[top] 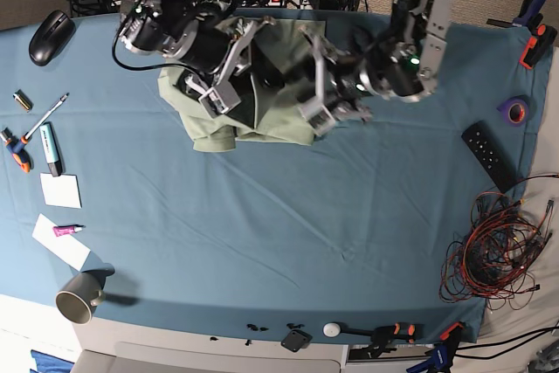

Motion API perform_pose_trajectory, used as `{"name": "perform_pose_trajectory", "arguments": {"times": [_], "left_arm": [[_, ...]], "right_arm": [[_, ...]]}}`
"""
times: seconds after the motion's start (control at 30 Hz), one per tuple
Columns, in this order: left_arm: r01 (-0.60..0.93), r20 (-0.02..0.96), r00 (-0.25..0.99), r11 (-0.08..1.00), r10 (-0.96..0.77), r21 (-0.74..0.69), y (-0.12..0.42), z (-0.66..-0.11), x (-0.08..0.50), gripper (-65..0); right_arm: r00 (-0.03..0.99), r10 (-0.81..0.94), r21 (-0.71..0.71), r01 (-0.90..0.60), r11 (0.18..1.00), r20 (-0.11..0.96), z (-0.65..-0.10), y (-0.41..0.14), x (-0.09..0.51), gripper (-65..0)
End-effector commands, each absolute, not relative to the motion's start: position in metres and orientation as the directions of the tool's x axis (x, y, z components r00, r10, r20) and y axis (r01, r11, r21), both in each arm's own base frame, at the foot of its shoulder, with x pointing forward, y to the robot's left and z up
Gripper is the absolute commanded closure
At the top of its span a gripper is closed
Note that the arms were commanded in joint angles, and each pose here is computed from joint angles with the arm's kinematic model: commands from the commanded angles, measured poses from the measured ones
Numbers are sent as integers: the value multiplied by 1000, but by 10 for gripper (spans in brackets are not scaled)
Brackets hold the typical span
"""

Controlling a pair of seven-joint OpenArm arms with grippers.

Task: Fold the T-shirt properly
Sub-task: 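Lift the strip end with the right gripper and fold it over the bundle, then lay the folded end down and open the right gripper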

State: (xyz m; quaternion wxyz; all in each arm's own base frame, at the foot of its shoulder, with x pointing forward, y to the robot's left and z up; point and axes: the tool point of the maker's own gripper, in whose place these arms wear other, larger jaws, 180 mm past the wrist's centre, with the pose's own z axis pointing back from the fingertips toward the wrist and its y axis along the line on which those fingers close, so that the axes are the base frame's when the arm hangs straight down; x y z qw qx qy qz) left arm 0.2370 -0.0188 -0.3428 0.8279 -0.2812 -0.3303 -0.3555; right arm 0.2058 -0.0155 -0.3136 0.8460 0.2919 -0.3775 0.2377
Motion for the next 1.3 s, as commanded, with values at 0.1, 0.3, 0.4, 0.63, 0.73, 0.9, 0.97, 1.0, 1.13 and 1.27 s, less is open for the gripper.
{"name": "perform_pose_trajectory", "arguments": {"times": [0.1,0.3,0.4,0.63,0.73,0.9,0.97,1.0,1.13,1.27], "left_arm": [[711,797,508,681,-328,-173,21,-320,268,-244],[591,788,549,796,-281,-128,86,-316,288,-81],[565,790,549,818,-273,-110,105,-312,292,-60],[547,788,556,830,-264,-107,113,-312,292,-60],[547,788,556,830,-263,-109,113,-312,292,-60],[547,788,556,830,-265,-107,113,-312,292,-60],[547,788,556,830,-265,-107,113,-312,292,-60],[547,788,556,830,-265,-107,113,-312,292,-60],[547,788,556,830,-265,-107,113,-312,292,-60],[547,788,556,830,-265,-108,113,-312,292,-72]], "right_arm": [[545,161,296,-653,697,823,-297,-4,214,0],[527,160,289,-667,686,835,-296,7,215,0],[523,137,284,-644,710,841,-293,13,222,0],[549,132,289,-612,736,825,-308,16,245,0],[578,115,330,-605,725,808,-318,22,250,0],[573,109,349,-627,697,812,-314,33,248,0],[574,122,350,-639,685,810,-314,38,245,0],[574,128,351,-645,679,809,-314,41,244,0],[573,140,351,-657,667,807,-314,46,241,0],[576,142,352,-658,666,805,-315,46,240,-83]]}}
